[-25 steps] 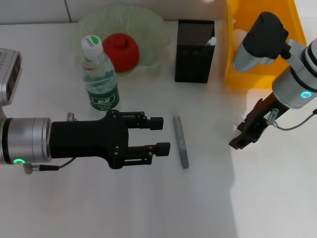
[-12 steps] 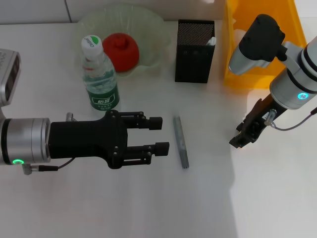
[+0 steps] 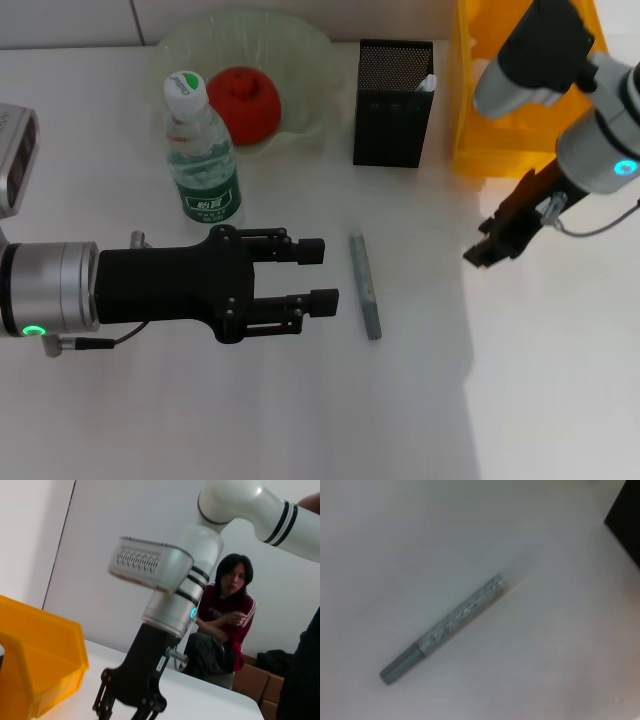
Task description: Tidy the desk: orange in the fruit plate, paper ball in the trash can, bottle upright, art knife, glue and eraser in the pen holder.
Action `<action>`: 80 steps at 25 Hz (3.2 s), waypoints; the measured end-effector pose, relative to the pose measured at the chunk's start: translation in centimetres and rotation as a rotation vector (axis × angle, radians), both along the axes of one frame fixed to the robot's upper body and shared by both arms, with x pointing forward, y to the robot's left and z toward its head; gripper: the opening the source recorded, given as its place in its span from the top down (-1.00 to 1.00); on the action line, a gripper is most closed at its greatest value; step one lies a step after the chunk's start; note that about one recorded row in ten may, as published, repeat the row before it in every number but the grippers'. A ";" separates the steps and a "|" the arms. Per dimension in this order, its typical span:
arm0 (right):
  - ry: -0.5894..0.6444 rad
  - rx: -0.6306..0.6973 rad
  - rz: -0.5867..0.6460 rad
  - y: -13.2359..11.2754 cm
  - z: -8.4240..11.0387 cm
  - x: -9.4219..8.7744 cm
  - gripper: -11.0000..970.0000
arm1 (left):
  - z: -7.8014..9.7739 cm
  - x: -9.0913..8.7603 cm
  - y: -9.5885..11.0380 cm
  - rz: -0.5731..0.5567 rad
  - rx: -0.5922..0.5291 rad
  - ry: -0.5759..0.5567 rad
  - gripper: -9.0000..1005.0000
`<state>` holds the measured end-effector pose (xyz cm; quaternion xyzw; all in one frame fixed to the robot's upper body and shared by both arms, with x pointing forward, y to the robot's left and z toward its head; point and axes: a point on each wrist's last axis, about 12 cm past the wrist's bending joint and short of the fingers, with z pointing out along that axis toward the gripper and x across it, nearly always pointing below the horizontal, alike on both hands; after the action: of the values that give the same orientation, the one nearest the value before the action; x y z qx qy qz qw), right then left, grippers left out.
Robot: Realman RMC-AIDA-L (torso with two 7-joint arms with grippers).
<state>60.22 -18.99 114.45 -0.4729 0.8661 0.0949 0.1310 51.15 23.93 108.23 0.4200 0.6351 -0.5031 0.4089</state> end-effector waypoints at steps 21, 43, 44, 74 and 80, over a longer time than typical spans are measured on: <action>-0.347 0.493 -0.265 -0.6 7.8 6.5 0.12 | 0.2 0.2 -0.3 -0.001 -0.010 -0.014 -0.24; -0.209 0.392 -0.154 -1.6 12.4 2.3 -0.30 | 0.3 0.4 0.1 -0.002 0.002 -0.010 -0.24; -0.169 0.351 -0.149 -1.2 12.8 1.4 -0.30 | 0.3 0.4 0.2 -0.004 0.007 -0.009 -0.24; 0.057 0.097 -0.060 8.0 -0.1 0.9 -0.20 | -0.1 0.2 2.2 -0.045 0.182 0.026 -0.25; 0.012 0.088 -0.061 8.7 -1.6 0.9 -0.18 | -0.1 0.3 2.3 -0.038 0.186 0.024 -0.25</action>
<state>61.14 -10.26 112.88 -0.4397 0.8758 0.1317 0.1494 51.42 26.20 108.12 0.4618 0.6759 -0.4546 0.3509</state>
